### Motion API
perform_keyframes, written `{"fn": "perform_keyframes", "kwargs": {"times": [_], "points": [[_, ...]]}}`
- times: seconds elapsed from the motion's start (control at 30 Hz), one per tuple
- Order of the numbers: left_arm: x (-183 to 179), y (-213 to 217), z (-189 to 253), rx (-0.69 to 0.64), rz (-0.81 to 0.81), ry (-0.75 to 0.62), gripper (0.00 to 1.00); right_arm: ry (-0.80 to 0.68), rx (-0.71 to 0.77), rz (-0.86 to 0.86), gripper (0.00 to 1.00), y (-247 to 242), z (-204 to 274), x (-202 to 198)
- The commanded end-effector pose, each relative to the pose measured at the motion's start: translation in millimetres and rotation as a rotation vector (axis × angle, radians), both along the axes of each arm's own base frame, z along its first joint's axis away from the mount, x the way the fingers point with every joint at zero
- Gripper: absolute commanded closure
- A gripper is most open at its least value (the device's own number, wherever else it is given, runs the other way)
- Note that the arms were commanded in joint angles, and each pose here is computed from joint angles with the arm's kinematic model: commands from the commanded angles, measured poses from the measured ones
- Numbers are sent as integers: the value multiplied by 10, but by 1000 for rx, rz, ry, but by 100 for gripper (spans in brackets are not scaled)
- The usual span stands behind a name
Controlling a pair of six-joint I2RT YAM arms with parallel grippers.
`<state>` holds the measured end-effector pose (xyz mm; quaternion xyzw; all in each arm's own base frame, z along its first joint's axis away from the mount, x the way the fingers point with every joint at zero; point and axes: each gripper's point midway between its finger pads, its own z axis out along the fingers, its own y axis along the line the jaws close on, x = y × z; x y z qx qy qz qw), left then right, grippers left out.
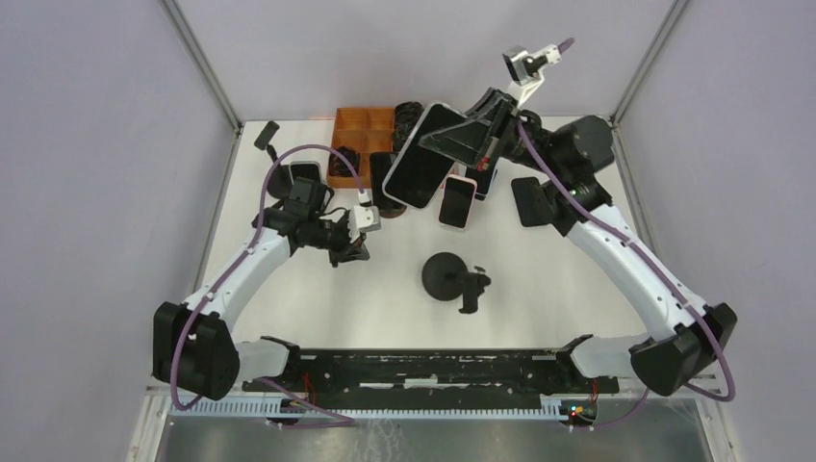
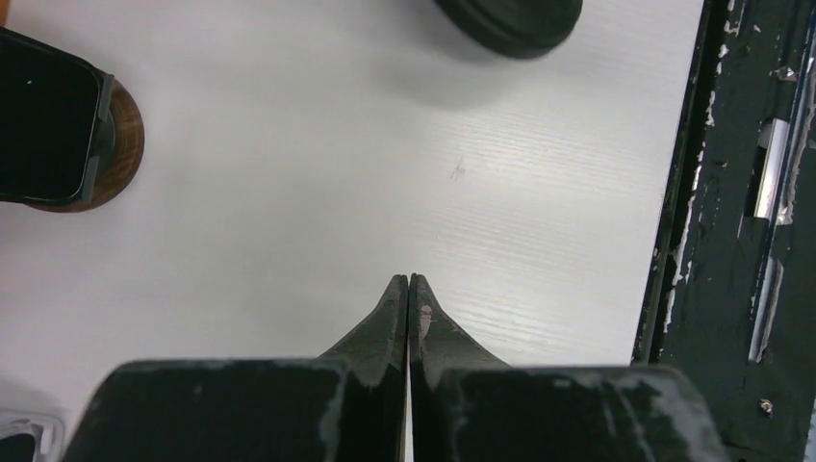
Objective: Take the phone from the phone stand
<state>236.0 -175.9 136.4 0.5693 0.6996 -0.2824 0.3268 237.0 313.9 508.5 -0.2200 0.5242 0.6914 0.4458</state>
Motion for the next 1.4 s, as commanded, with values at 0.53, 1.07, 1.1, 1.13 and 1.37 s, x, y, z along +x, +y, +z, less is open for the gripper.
{"fn": "perform_keyframes", "kwargs": {"times": [0.53, 1.07, 1.1, 1.13, 1.37], "points": [[197, -287, 688, -147, 84, 177, 53, 119, -197, -432, 100, -997, -714, 835], [317, -205, 1020, -169, 144, 130, 31, 312, -622, -1211, 100, -2842, -1201, 1940], [320, -201, 1032, -169, 146, 131, 31, 341, -688, -1262, 100, -2981, -1315, 1981], [323, -200, 1047, -170, 147, 132, 26, 353, -738, -1295, 100, -3077, -1380, 2008], [364, -226, 1208, -199, 133, 128, 25, 496, -1018, -1349, 100, -3481, -2115, 2202]]}}
